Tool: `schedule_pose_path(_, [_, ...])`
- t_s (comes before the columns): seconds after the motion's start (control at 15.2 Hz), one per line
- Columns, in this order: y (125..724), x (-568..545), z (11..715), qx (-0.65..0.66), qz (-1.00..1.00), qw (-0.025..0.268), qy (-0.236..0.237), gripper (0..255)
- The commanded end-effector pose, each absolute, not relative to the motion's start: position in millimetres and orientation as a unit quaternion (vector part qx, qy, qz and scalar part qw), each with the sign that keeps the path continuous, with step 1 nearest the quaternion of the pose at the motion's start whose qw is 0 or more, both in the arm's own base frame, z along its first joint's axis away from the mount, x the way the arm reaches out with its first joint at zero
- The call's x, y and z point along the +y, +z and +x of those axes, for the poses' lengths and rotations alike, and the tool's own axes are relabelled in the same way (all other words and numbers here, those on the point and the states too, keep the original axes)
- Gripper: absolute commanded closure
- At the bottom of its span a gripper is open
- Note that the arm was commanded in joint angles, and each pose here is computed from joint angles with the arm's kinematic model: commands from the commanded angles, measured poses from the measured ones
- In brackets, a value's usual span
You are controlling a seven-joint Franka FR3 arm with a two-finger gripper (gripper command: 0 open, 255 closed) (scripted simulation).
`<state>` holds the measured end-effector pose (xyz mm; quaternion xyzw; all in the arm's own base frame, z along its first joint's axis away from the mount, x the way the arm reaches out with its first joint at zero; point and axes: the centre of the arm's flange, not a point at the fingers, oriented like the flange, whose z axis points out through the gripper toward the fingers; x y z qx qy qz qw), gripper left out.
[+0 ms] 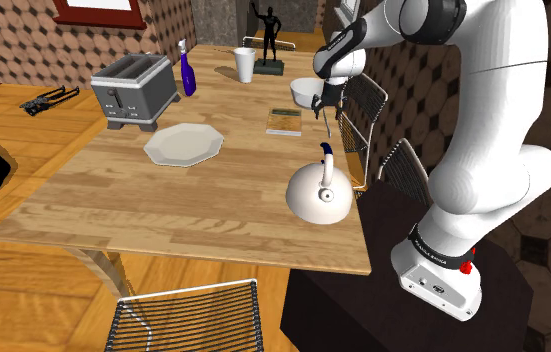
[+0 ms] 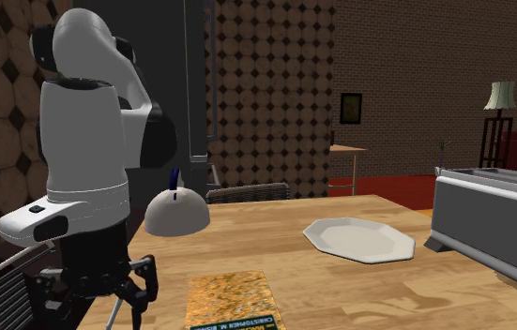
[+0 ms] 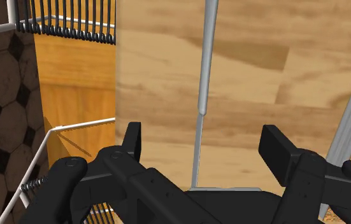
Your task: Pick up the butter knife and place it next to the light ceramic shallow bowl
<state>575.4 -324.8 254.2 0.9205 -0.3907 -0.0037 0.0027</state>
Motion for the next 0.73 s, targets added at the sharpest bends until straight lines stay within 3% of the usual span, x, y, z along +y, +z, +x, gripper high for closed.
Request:
schedule_pose_path(0.0, [254.2, -324.8, 575.4, -0.391, 0.921, 0.003, -0.004, 0])
schedule_pose_path(0.33, [304.2, -324.6, 575.8, -0.391, 0.921, 0.003, -0.004, 0])
schedule_pose_path(0.66, [304.2, -324.6, 575.8, -0.391, 0.921, 0.003, -0.004, 0])
